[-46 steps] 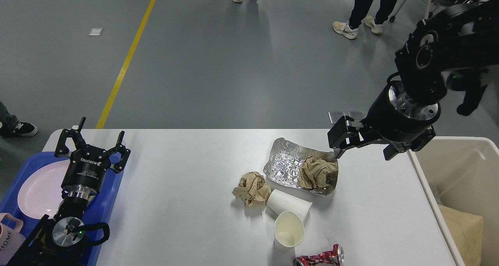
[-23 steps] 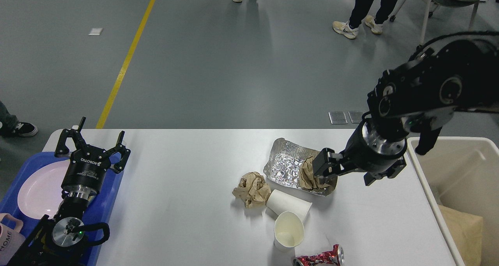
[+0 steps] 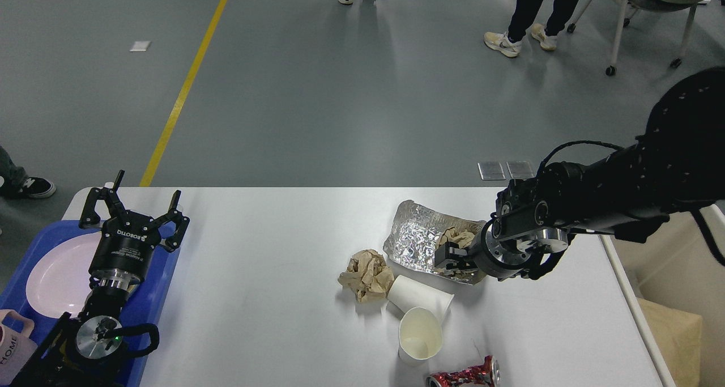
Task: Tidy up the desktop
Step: 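Move the right gripper to the foil tray and lower it, then grasp the rim of the foil tray with the right gripper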
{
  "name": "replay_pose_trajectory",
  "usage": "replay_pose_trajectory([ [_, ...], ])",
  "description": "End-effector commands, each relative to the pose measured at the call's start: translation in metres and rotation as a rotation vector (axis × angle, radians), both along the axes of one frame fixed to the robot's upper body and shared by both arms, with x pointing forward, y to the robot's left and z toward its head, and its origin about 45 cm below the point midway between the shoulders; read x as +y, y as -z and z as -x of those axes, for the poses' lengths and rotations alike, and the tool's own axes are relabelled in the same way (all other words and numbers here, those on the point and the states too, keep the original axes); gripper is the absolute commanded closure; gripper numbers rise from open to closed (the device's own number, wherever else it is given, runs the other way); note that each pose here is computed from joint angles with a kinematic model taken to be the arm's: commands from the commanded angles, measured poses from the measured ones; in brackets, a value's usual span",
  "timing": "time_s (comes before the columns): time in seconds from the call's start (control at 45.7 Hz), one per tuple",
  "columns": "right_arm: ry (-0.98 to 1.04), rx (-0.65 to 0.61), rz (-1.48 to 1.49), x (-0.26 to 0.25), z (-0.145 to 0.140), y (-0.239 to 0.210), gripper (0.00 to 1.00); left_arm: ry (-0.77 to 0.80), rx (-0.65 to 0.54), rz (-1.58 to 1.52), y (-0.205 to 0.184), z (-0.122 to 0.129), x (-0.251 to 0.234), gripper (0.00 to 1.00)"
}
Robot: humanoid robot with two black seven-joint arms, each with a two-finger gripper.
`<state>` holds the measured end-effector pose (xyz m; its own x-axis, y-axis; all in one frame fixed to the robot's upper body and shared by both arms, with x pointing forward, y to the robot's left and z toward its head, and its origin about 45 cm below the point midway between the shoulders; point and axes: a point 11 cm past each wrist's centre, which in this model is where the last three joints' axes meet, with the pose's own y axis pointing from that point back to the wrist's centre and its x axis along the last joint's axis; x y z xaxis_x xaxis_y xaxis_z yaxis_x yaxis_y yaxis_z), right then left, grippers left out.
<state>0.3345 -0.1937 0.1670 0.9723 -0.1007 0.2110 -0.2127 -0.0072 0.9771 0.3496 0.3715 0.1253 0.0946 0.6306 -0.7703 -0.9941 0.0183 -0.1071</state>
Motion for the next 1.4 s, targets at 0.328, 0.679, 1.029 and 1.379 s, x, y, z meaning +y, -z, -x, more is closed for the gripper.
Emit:
replay_pose_trajectory([
  [0.328, 0.15, -0.087, 0.023, -0.048, -0.029, 0.073, 0.01, 0.0, 0.001, 0.0, 0.0, 0.0, 0.0, 0.03],
  [0.679, 0.223, -0.114, 0.038, -0.081, -0.036, 0.072, 0.02, 0.0, 0.001, 0.0, 0.0, 0.0, 0.0, 0.03],
  [1.029, 0.234, -0.104, 0.03, -0.079, -0.03, 0.082, 0.06, 0.0, -0.001, -0.001, 0.0, 0.0, 0.0, 0.03],
  [1.379, 0.308, -0.13, -0.003, -0.079, -0.032, 0.095, 0.1, 0.0, -0.001, -0.001, 0.0, 0.0, 0.0, 0.03],
])
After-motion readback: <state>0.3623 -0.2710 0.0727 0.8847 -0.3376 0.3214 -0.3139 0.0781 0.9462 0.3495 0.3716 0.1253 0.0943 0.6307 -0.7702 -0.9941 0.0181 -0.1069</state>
